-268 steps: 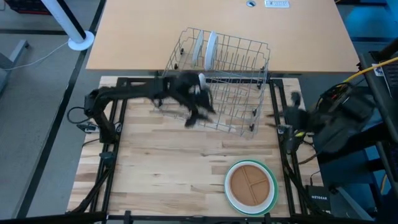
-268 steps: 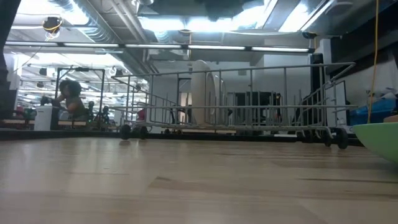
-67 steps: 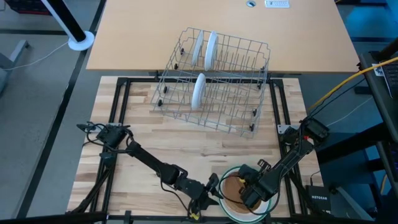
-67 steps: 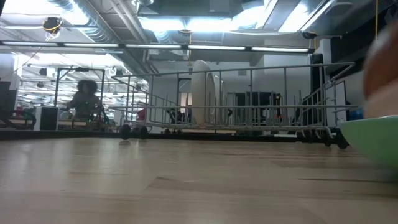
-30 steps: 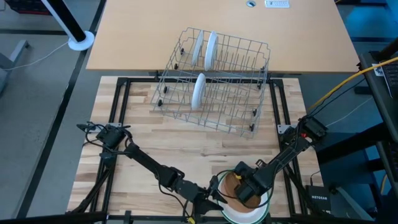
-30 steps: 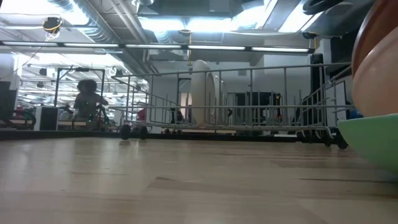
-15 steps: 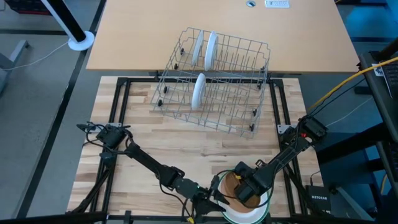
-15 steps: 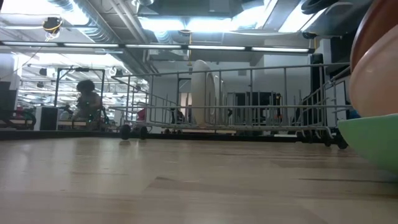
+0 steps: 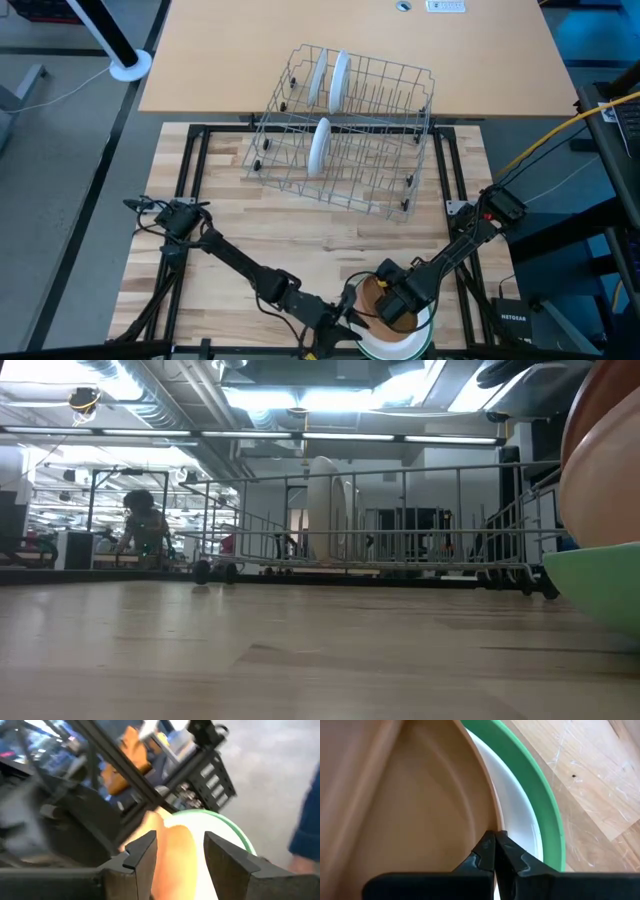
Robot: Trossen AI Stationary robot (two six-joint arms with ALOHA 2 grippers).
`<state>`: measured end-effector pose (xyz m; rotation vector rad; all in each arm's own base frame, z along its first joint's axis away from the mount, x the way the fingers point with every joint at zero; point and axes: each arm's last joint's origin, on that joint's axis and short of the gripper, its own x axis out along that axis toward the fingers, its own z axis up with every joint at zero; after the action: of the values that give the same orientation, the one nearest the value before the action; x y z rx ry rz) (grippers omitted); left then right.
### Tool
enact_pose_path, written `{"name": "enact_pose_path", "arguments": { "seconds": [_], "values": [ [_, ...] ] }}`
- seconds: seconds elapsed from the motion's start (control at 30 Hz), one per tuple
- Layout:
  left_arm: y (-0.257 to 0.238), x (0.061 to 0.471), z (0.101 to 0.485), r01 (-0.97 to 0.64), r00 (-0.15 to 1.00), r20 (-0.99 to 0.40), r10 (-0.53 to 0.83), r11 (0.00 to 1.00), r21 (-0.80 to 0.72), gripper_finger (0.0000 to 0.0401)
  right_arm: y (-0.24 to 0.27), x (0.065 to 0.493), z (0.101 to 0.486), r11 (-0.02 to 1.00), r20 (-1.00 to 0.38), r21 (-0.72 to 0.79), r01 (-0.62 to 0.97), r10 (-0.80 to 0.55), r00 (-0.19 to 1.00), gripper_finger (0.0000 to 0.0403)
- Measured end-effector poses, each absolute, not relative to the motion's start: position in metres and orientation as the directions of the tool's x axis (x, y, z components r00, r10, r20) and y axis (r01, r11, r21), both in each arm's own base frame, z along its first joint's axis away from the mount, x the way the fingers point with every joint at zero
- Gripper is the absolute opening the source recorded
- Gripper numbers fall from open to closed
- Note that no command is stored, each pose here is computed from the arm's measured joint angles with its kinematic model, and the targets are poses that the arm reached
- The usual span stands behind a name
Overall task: Sort dishes
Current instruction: Put the brown plate into the gray dishwasher rack
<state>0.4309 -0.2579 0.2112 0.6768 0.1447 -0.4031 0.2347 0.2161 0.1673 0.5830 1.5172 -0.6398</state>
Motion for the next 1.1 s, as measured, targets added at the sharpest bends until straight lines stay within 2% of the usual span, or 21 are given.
{"name": "enact_pose_path", "arguments": {
  "seconds": [0.13, 0.3, 0.47, 0.67, 0.8, 1.1],
  "values": [
    [-0.264, 0.426, 0.207, 0.464, 0.885, -0.305, -0.351, 0.649, 0.603, 0.0144, 0.216, 0.235, 0.167, 0.711, -0.999, -0.045, 0.701, -0.018, -0.046, 0.0001],
    [-0.266, 0.427, 0.196, 0.48, 0.877, -0.331, -0.35, 0.685, 0.548, 0.0141, 0.216, 0.235, 0.167, 0.711, -0.999, -0.045, 0.701, -0.018, -0.046, 0.0001],
    [-0.258, 0.432, 0.184, 0.428, 0.897, -0.361, -0.255, 0.705, 0.566, 0.0141, 0.216, 0.235, 0.167, 0.711, -0.999, -0.045, 0.701, -0.018, -0.047, 0.0001],
    [-0.247, 0.438, 0.179, 0.385, 0.895, -0.391, -0.215, 0.815, 0.434, 0.0141, 0.216, 0.234, 0.167, 0.711, -0.999, -0.046, 0.701, -0.018, -0.047, 0.0001],
    [-0.244, 0.439, 0.177, 0.352, 0.896, -0.403, -0.188, 0.854, 0.384, 0.0141, 0.216, 0.234, 0.167, 0.711, -0.999, -0.046, 0.701, -0.018, -0.047, 0.0001],
    [-0.241, 0.437, 0.175, 0.234, 0.915, -0.403, -0.017, 0.836, 0.496, 0.0141, 0.217, 0.234, 0.167, 0.714, -0.998, -0.051, 0.699, -0.02, -0.052, 0.0001]
  ]
}}
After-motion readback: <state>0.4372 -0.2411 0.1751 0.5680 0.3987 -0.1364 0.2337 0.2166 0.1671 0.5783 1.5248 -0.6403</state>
